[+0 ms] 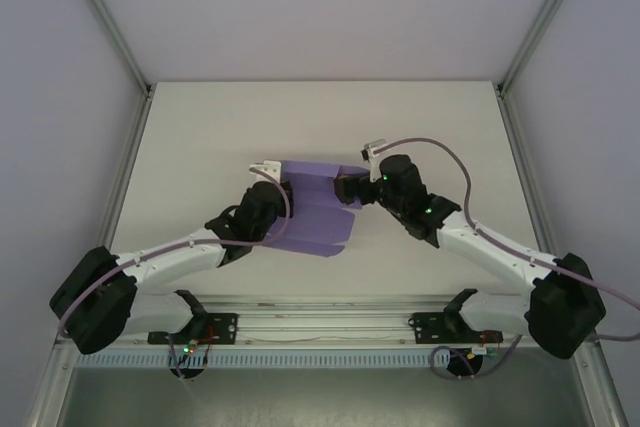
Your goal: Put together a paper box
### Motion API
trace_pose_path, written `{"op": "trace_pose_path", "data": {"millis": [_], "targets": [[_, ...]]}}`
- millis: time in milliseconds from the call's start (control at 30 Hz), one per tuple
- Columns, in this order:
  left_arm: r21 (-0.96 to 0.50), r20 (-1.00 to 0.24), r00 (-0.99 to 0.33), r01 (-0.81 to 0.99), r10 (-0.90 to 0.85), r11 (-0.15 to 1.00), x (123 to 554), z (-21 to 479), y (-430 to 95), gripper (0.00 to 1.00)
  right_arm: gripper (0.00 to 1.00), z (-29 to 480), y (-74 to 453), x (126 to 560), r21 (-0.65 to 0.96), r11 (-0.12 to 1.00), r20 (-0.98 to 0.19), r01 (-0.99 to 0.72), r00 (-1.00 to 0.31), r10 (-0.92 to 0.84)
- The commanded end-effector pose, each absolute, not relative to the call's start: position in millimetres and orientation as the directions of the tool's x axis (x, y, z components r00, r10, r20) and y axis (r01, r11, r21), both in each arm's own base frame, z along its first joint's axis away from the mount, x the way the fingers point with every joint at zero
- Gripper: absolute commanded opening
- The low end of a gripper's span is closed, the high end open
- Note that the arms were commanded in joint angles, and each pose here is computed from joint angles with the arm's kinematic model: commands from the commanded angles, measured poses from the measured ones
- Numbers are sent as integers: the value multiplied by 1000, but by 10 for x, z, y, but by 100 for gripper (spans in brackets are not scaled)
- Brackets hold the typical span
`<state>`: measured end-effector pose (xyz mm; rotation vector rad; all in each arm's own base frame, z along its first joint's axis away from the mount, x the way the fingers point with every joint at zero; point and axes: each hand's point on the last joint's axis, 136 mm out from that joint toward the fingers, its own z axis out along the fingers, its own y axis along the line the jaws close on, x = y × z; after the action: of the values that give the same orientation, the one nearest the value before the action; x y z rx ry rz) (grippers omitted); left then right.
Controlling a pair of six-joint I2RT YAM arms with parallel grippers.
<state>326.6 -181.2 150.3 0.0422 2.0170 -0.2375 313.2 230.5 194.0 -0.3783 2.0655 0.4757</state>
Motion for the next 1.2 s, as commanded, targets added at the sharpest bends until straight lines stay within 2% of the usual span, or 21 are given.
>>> {"op": "trace_pose_path", "data": {"millis": [0, 200, 433, 567, 700, 900, 1167], "targets": [[-111, -921, -386, 136, -50, 985, 3350, 1647, -1942, 0, 100, 2122, 2209, 3354, 238, 928, -883, -288, -462, 83], [-19, -921, -389, 78, 13, 997, 3421, 1548, -2027, 0, 100, 1998, 2126, 3324, 248, 943, -883, -221, -452, 126], [-70, -926, -375, 46, -47, 997, 3460, 1508, -2033, 0, 100, 1745, 1765, 3047, 155, 974, -870, -167, -490, 54], [-119, -929, -362, 101, -75, 988, 3433, 1603, -2100, 0, 100, 1628, 1545, 2781, 124, 978, -843, -167, -537, 16], [-141, -928, -359, 90, -100, 986, 3423, 1642, -2065, 0, 100, 1402, 1320, 2627, 149, 985, -804, -89, -590, 68], [-170, -923, -366, 102, -121, 980, 3399, 1696, -2051, 0, 100, 1249, 1145, 2632, 210, 978, -769, -16, -620, 155], [-137, -917, -390, 108, -85, 985, 3415, 1608, -2077, 0, 100, 1287, 1300, 2741, 255, 964, -793, -82, -587, 160]]}}
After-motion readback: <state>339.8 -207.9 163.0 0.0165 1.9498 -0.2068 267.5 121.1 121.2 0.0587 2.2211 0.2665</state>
